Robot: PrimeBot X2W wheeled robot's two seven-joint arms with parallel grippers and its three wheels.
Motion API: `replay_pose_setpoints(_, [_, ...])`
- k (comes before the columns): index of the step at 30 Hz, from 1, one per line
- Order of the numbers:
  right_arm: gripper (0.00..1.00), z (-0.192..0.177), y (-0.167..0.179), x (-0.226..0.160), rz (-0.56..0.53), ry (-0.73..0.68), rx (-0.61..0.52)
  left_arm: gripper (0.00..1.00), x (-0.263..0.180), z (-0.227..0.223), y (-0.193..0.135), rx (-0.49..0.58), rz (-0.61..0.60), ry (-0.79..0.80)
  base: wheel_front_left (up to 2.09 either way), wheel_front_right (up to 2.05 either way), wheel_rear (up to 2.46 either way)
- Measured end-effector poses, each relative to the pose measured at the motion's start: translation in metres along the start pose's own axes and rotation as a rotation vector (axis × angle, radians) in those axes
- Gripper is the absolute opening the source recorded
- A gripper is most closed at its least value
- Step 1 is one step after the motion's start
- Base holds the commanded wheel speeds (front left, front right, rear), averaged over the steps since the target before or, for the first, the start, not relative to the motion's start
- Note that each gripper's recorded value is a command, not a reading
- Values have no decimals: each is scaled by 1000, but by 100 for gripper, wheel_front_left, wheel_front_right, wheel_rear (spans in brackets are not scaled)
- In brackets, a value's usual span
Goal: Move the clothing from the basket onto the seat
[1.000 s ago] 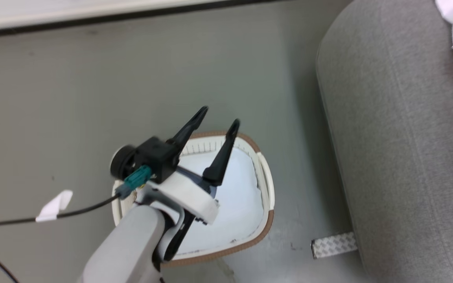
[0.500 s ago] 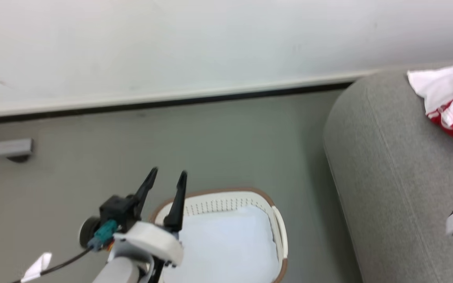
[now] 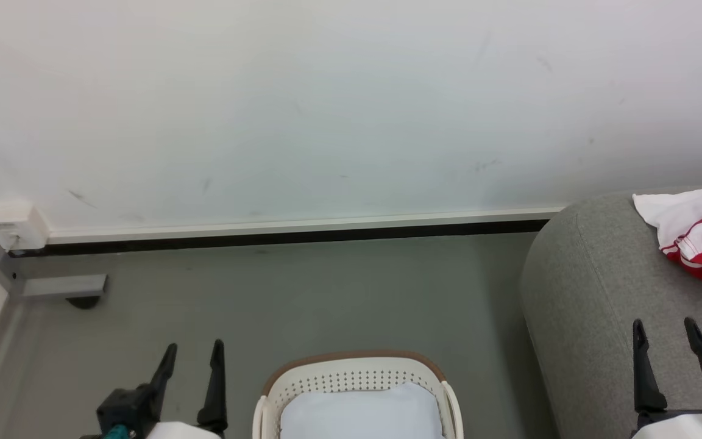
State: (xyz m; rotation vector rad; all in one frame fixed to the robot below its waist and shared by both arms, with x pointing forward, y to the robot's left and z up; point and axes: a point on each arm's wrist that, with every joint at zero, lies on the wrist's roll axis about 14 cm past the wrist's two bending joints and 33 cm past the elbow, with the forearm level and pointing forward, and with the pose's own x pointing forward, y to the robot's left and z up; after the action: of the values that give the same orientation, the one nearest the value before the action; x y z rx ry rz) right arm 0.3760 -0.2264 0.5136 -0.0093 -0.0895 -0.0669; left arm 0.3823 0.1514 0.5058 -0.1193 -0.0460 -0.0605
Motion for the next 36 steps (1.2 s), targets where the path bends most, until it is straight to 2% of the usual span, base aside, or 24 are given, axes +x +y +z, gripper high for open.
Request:
replay_pose_setpoints(6, [100,-11,14,-18,40,30,36,100,-20,-2,14,5,49,-4,0,0,0])
replay_pose_setpoints(13, [100,-18,21,-28,55,51,70,100,-29,-5,15,6,50,-2,0,0,0])
replay_pose_setpoints(36, [100,-23,41,-22,114,71,71,100,-37,-13,20,20,49,19,0,0,0])
